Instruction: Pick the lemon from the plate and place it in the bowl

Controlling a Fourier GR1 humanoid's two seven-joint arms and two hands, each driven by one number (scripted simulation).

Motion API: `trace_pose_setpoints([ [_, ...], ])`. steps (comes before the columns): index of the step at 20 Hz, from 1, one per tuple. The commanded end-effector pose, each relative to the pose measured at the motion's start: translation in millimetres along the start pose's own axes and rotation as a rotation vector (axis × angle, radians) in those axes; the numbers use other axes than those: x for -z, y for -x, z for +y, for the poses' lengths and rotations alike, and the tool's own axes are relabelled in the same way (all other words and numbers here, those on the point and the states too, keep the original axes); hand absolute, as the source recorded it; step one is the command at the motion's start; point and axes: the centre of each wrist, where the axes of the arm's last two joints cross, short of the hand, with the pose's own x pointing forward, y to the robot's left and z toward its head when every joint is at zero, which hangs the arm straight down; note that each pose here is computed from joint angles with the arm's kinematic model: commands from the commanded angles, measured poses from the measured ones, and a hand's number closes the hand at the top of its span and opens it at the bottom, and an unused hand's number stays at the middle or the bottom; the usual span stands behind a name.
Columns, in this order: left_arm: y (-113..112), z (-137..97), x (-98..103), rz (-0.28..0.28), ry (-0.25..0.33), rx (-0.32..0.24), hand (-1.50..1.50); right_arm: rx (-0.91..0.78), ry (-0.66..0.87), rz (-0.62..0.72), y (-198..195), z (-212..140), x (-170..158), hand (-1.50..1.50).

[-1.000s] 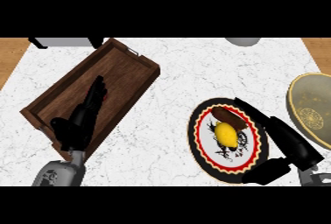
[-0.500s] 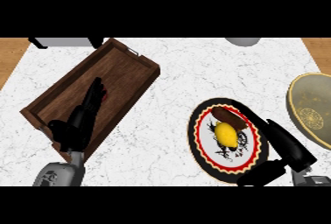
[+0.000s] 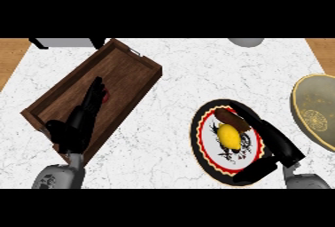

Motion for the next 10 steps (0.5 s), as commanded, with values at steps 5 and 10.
trace_pose_setpoints([
  [5, -5.3, -9.4, -6.5, 0.01, 0.001, -0.011, 0.0, -0.054, 0.033, 0.028, 17.7, 11.4, 11.6, -1.5],
  [10, -4.4, -5.4, 6.8, 0.001, 0.005, -0.011, 0.0, -0.181, 0.049, 0.107, 48.6, 10.5, 18.6, -1.5],
])
